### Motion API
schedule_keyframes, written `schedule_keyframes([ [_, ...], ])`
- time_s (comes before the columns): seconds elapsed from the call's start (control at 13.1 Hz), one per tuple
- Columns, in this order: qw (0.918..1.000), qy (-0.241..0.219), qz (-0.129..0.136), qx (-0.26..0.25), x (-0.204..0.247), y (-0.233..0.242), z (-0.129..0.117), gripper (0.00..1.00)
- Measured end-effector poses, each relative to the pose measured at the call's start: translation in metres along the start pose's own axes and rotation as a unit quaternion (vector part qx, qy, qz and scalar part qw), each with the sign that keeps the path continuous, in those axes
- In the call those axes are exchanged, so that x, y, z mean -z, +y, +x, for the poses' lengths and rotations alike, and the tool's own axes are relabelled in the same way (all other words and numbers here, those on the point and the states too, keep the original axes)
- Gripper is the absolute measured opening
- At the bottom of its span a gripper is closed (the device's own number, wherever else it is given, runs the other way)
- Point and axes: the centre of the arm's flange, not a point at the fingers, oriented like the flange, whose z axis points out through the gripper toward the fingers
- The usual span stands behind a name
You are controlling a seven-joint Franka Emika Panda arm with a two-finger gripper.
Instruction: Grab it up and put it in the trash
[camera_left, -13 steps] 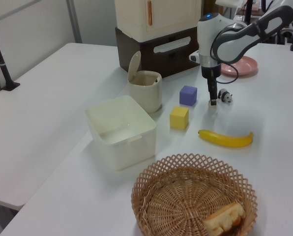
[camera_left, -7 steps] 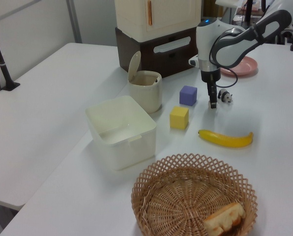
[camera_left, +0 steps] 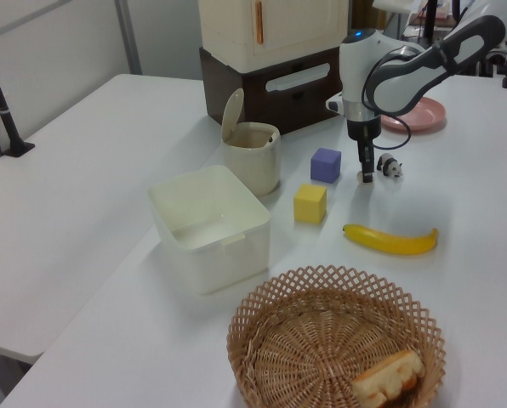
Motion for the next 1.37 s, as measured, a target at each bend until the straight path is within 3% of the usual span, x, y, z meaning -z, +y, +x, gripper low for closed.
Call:
schedule_keyframes([
  [0.23,0.9996,0.025,-0.01,0.0,0.026,0.003,0.009,0.22],
  [0.69,0.9904,0.13,-0.048,0.003,0.13,0.01,0.042,0.22],
  [0.84,0.9785,0.195,-0.065,-0.013,0.152,0.011,0.053,0.22],
  [1.15,0.9534,0.288,-0.07,-0.057,0.167,-0.004,0.079,0.24],
  [1.37,0.946,0.31,-0.065,-0.068,0.174,-0.011,0.1,0.29],
])
